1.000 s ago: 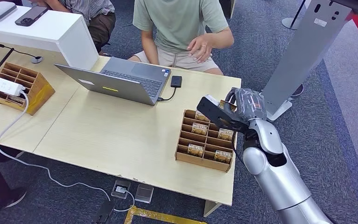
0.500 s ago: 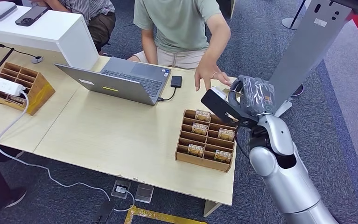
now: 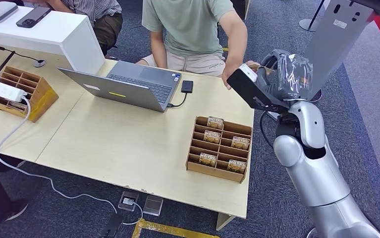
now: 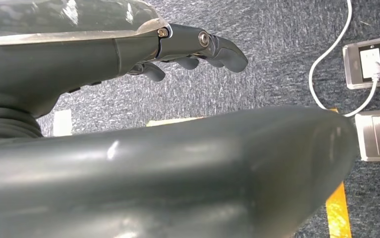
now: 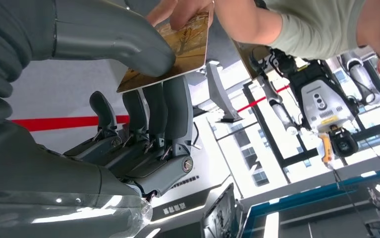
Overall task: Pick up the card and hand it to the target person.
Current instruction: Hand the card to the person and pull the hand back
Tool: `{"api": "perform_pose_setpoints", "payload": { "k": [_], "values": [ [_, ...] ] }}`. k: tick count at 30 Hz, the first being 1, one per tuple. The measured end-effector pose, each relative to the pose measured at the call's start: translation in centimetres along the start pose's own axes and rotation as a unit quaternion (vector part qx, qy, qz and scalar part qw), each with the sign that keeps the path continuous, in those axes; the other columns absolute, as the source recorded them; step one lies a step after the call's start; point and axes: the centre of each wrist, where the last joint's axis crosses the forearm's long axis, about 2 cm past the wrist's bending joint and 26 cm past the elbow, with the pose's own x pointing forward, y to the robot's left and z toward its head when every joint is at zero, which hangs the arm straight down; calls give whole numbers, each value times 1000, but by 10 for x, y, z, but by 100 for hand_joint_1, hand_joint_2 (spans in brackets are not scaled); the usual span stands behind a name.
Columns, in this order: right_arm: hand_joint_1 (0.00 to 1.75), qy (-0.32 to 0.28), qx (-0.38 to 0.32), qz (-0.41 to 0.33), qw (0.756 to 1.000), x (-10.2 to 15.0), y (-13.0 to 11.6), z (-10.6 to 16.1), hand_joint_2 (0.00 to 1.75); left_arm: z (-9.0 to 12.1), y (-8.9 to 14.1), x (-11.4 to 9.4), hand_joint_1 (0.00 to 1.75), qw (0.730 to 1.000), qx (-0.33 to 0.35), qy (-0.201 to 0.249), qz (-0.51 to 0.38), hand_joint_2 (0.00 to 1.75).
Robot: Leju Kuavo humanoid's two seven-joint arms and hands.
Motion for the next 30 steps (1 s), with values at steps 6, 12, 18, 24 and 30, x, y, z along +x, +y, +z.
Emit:
{"api": "perform_pose_setpoints", "payload": {
  "k": [6, 12, 18, 24, 30],
  "values": [
    [127, -7, 20, -1, 1000, 9, 11, -6, 175, 0, 0, 0, 0, 1000, 0, -1, -4, 0],
    [36, -25, 49, 1, 998, 18, 27, -2, 175, 0, -1, 0, 0, 1000, 3, -3, -7, 0],
    [0, -43, 62, 2, 997, 28, 39, 4, 175, 1, -2, 0, 0, 1000, 2, -2, -6, 0],
    [0, -59, 69, -14, 996, 34, 44, 9, 175, 1, -1, 0, 0, 1000, 6, 0, -3, 0],
    [0, -80, 47, -92, 991, 35, 46, 17, 175, 1, -1, 0, 0, 1000, 10, 4, 1, 0]
  ]
}}
